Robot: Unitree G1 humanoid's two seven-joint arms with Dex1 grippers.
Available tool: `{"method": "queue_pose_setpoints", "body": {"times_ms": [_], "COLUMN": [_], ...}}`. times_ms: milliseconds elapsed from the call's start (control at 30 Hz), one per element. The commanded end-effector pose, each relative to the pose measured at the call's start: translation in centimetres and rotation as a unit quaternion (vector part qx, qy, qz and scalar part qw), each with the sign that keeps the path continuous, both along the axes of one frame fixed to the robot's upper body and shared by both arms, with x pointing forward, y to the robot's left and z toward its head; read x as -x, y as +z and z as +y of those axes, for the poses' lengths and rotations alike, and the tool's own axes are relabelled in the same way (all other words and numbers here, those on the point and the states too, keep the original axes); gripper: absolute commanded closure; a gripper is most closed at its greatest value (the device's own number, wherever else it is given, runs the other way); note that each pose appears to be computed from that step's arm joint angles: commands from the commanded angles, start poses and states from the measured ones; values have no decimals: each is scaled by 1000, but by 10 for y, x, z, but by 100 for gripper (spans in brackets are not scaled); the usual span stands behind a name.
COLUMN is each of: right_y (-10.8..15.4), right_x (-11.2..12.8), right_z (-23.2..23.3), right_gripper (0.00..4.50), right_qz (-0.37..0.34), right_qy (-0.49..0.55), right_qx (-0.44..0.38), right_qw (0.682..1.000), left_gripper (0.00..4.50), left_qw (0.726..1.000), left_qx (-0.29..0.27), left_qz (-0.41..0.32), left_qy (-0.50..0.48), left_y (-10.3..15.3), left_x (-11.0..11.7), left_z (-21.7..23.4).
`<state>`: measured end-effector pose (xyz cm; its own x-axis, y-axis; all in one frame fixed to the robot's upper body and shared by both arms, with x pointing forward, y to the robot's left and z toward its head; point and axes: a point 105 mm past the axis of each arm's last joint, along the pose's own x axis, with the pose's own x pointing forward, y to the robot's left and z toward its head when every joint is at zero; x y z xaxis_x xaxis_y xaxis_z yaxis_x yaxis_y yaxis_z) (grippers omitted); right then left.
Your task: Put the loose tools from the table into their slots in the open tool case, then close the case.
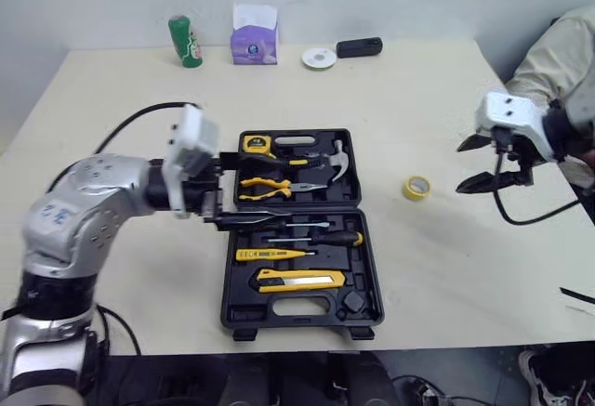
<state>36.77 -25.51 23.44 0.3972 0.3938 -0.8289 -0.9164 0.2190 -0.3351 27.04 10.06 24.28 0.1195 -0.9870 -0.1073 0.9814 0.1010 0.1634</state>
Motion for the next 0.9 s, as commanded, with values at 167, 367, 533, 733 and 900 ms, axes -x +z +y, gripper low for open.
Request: {"method": "queue_pose_setpoints", "body": {"times_ms": [167,367,533,733,900], "right_y": [-22,-28,-30,-30,-36], "right_x": [-11,-13,-16,-19,-21], "right_z": [12,17,27,38,42], "right_gripper": [0,86,220,220,220], "right_qz": [73,85,83,77,73], "right_qy": [71,106,115,124,132], "right_qx": [133,172,159,143,150], "right_qw": [986,976,977,979,977], "left_gripper": [5,0,0,0,0], "left_qw": [999,999,999,999,999], "left_qx": [2,9,24,22,16], "left_qz": [-37,-43,-43,-41,-45], "left_qy": [-20,-8,3,0,0], "left_y": [2,2,0,-3,-4], "left_x": [7,6,5,8,6], "left_z": [-17,-17,-19,-19,-20]}}
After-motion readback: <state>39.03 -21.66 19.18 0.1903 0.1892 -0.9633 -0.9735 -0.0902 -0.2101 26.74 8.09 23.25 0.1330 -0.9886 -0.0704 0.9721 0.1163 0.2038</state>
